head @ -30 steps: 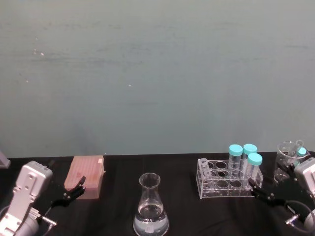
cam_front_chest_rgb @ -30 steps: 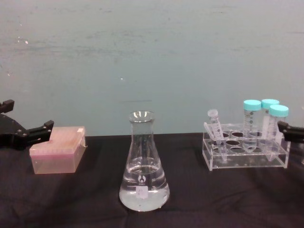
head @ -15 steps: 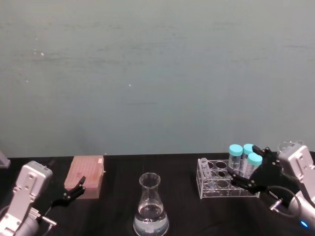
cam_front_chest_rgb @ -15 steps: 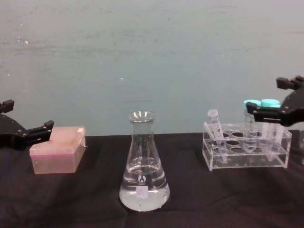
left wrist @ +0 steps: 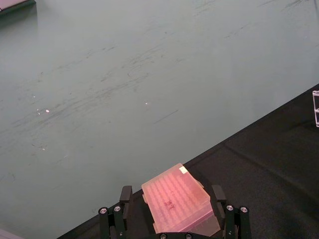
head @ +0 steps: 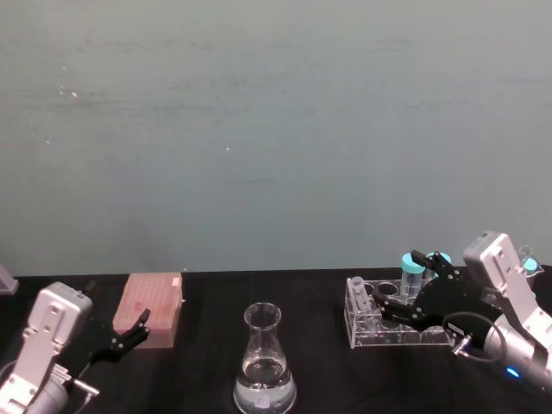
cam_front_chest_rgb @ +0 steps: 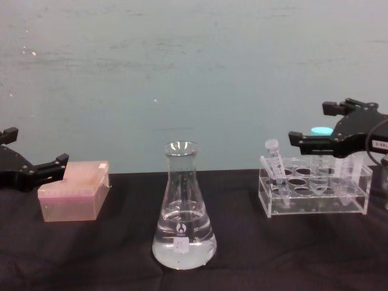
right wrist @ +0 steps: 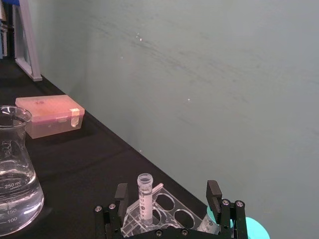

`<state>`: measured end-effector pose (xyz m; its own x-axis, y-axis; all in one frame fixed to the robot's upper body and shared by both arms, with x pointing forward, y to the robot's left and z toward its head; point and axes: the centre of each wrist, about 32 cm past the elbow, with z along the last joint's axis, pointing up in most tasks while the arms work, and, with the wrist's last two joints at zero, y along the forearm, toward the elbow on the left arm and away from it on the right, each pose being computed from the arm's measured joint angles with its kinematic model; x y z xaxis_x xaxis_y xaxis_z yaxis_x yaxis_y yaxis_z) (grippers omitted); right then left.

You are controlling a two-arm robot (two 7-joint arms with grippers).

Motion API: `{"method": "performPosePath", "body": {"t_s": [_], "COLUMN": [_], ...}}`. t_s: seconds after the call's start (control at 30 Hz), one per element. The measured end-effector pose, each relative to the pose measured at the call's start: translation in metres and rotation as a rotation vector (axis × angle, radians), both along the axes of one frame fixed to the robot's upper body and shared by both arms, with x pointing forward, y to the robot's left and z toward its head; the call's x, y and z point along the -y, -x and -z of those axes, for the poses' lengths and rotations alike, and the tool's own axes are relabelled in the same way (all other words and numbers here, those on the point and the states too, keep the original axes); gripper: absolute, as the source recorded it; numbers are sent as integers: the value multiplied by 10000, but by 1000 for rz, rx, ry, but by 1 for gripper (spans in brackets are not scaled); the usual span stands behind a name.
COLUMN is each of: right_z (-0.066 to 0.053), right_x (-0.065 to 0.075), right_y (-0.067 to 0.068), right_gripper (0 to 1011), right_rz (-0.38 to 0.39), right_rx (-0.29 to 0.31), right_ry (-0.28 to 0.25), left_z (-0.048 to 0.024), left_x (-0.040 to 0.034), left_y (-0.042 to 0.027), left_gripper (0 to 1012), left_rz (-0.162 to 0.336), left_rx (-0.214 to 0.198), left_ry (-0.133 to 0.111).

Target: Pour the liquid from the test tube into the beaker using one hand.

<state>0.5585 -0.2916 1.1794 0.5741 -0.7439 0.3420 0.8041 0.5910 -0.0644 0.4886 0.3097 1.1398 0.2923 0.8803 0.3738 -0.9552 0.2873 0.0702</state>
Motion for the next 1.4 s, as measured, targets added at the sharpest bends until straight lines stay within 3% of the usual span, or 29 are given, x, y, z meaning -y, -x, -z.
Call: {"method": "performPosePath", "body": {"t_s": [0.73, 1.4], "right_z": [38, 107], "right_x": [-102, -194], "right_y": [-322, -528], "right_gripper": [1003, 1003], "right_rz": [-65, -82], "right_rx": [-75, -122], "right_ry": [18, 44], "left_z": [0, 0], "left_x": [0, 0], "left_y": [0, 0], "left_gripper": [1000, 1000], "left_rz": [0, 0], "left_rx": [0, 0], "left_ry": [0, 0]}}
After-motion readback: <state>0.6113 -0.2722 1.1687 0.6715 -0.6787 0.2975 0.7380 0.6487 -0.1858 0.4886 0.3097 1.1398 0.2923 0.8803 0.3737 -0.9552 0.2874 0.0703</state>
